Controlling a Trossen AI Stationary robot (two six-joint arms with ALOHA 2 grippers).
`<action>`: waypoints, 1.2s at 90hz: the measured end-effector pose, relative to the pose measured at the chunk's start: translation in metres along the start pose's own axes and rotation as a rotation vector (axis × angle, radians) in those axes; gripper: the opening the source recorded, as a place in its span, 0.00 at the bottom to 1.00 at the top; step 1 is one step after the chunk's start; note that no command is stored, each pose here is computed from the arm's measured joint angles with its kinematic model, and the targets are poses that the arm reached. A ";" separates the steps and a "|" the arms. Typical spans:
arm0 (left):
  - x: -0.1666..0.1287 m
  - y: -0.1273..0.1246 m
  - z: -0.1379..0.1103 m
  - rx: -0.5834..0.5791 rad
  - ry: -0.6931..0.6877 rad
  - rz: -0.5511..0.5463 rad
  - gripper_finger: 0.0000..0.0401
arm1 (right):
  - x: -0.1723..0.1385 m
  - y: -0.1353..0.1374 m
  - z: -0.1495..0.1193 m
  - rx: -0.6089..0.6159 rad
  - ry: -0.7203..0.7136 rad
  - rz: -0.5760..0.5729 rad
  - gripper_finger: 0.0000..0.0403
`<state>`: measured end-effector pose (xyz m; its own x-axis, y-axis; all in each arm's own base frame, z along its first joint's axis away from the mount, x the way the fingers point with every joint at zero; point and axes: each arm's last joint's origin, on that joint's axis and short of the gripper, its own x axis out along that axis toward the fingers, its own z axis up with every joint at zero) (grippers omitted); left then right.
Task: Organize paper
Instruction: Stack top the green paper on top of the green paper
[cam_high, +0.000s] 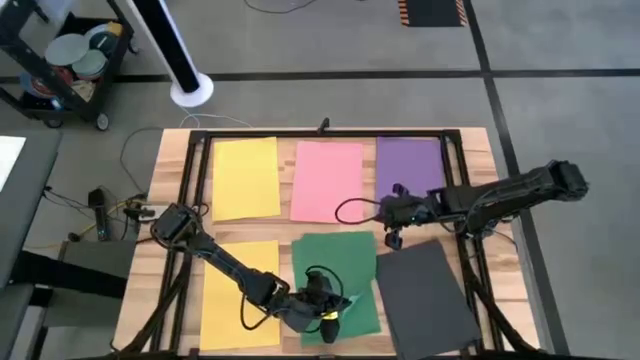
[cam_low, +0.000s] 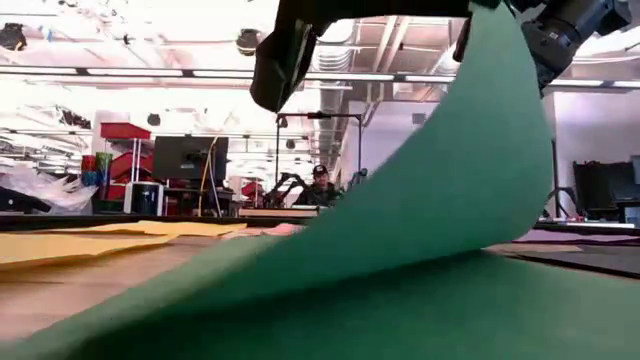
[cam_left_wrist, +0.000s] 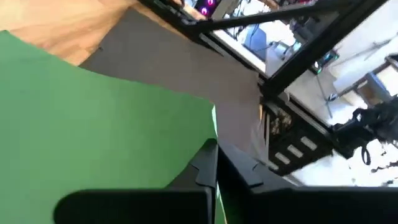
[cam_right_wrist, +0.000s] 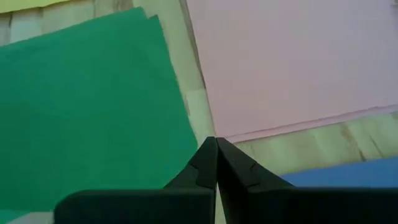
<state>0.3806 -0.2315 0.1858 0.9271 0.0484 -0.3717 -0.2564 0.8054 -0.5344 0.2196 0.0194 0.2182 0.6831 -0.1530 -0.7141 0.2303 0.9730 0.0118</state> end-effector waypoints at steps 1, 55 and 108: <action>0.000 0.000 0.000 0.002 0.006 -0.003 0.00 | 0.000 0.000 0.000 0.000 0.000 0.000 0.00; 0.002 0.002 0.001 0.104 0.141 -0.100 0.23 | 0.001 0.002 -0.003 -0.014 0.030 0.013 0.07; -0.024 -0.003 -0.006 0.222 0.186 0.008 0.00 | 0.074 0.022 -0.044 0.048 0.334 -0.151 0.00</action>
<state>0.3578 -0.2384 0.1914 0.8540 -0.0379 -0.5189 -0.1780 0.9159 -0.3599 0.2451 0.0371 0.1346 0.3771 -0.2215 -0.8993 0.3485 0.9336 -0.0838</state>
